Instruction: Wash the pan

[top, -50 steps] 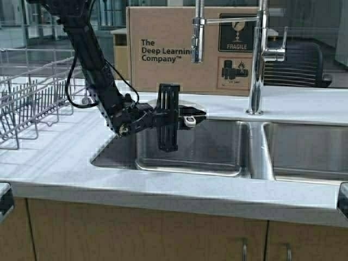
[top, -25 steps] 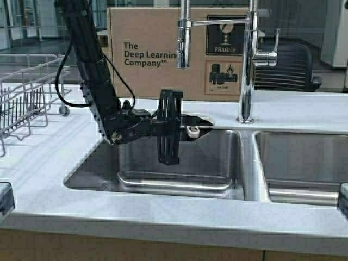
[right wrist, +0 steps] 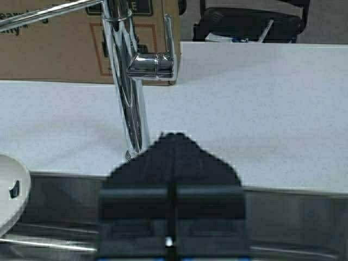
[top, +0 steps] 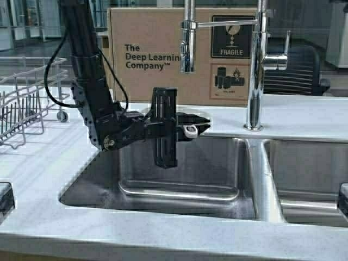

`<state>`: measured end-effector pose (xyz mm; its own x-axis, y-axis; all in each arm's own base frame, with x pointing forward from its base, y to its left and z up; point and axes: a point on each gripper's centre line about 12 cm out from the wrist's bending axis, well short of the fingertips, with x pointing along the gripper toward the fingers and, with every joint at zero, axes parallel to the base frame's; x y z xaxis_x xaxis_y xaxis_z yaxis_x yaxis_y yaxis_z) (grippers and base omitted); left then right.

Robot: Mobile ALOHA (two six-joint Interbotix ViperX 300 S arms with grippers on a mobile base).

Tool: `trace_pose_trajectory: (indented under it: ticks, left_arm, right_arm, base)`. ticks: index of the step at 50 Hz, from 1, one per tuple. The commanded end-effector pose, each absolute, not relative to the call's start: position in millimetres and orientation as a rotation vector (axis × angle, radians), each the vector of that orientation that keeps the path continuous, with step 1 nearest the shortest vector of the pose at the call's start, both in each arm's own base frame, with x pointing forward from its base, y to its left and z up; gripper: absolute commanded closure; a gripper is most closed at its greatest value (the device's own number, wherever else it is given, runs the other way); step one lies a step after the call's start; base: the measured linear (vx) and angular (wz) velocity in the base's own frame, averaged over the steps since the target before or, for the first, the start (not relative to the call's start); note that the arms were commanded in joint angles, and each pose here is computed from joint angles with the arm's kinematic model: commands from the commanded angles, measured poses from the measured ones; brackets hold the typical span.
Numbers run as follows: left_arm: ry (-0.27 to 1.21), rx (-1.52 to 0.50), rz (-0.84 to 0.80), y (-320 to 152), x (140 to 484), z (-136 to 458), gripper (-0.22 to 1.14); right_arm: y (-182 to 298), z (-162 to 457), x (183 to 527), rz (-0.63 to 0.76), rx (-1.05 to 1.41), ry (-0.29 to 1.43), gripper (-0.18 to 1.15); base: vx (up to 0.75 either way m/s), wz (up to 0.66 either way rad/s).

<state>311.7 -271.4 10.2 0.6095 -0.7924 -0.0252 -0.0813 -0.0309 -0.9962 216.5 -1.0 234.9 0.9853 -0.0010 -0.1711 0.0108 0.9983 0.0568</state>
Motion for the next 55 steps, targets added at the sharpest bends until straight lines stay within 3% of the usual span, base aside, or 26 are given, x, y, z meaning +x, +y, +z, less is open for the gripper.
trace_pose_trajectory:
  ticks: [1,10,14,18,24,26,32,55]
  left_arm:
    - [0.721,-1.513,-0.77,-282,307,38,0.89]
    - [0.733,-1.512,-0.785,-287,300,39,0.89]
    - [0.737,-1.51,-0.791,-289,298,40,0.89]
    - [0.738,-1.511,-0.787,-288,298,39,0.89]
    - [0.742,-1.51,-0.783,-287,296,39,0.89]
    - [0.745,-1.508,-0.782,-286,294,39,0.89]
    - [0.74,-1.511,-0.775,-285,294,39,0.89]
    - [0.736,-1.515,-0.772,-286,296,38,0.89]
  right_arm:
    - [-1,239,224,-0.003,0.056,0.167,0.89]
    - [-1,243,242,-0.004,0.058,0.184,0.88]
    - [-1,244,260,-0.004,0.057,0.204,0.77]
    - [-1,240,284,-0.005,0.055,0.252,0.51]
    - [-1,231,324,-0.004,0.047,0.319,-0.02]
    - [-1,229,336,0.0,0.039,0.336,-0.12]
    - [-1,226,367,0.001,0.03,0.373,-0.05]
    - [-5,217,441,-0.004,0.017,0.387,-0.06]
  base:
    - [0.1,0.08]
    - [0.07,0.06]
    - [0.05,0.04]
    - [0.05,0.03]
    - [0.03,0.02]
    - [0.02,0.01]
    - [0.01,0.01]
    - [0.0,0.0]
